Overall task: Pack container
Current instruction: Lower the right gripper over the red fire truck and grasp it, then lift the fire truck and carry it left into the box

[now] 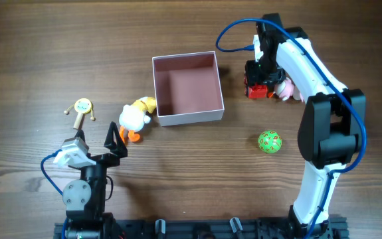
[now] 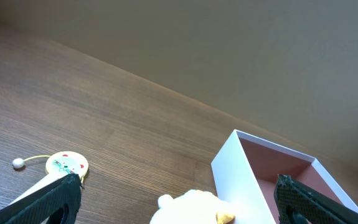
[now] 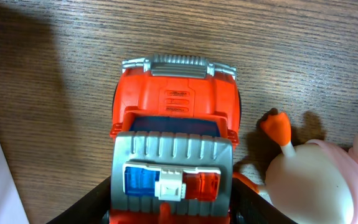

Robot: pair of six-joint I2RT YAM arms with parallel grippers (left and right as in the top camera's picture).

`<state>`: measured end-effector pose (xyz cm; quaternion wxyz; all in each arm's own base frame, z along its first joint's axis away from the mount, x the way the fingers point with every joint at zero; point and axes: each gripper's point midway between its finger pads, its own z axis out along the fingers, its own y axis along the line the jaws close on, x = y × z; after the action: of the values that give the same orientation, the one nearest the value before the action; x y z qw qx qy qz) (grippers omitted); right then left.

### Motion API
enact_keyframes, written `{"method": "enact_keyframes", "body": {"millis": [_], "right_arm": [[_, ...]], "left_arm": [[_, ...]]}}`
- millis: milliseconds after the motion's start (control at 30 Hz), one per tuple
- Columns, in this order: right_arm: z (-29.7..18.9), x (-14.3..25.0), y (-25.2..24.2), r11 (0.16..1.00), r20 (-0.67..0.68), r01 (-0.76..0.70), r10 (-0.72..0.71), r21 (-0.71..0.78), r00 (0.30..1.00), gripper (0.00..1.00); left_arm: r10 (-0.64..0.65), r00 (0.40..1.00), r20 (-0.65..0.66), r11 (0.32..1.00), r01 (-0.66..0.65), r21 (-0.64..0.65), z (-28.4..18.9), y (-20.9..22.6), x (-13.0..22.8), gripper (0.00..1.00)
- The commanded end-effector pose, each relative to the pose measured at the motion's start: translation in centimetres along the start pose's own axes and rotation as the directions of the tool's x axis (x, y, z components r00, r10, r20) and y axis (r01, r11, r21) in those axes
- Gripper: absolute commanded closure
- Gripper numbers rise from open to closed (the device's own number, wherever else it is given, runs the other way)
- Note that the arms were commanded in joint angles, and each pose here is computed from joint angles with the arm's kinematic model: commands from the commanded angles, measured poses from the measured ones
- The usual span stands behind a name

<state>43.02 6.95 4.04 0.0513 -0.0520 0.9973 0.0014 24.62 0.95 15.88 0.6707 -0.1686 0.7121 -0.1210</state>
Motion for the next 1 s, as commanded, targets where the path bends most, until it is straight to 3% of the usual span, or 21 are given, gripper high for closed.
{"method": "enact_keyframes", "body": {"millis": [0,200,500,667,967], "right_arm": [[0.5,-0.3,0.2,0.999,-0.004,-0.03,0.03,0.013,1.0,0.5],[0.5,-0.2,0.2,0.999,-0.008,-0.045,0.045,0.01,0.999,0.6],[-1.5,-0.2,0.2,0.999,-0.031,-0.047,0.047,0.013,0.998,0.61],[-5.1,-1.7,0.3,0.998,0.01,-0.067,0.067,0.006,0.998,0.62],[-15.4,-4.7,7.8,0.967,0.179,0.031,0.016,-0.254,0.984,0.62]], "left_arm": [[0.0,1.0,0.004,1.0,0.0,0.004,0.0,0.0,0.0,0.0],[0.0,1.0,0.004,1.0,0.0,0.004,0.0,0.0,0.0,0.0],[0.0,1.0,0.005,1.0,0.0,0.004,0.0,0.0,0.0,0.0],[0.0,1.0,0.004,1.0,0.0,0.004,0.0,0.0,0.0,0.0],[0.0,1.0,0.004,1.0,0.0,0.004,0.0,0.0,0.0,0.0]]}}
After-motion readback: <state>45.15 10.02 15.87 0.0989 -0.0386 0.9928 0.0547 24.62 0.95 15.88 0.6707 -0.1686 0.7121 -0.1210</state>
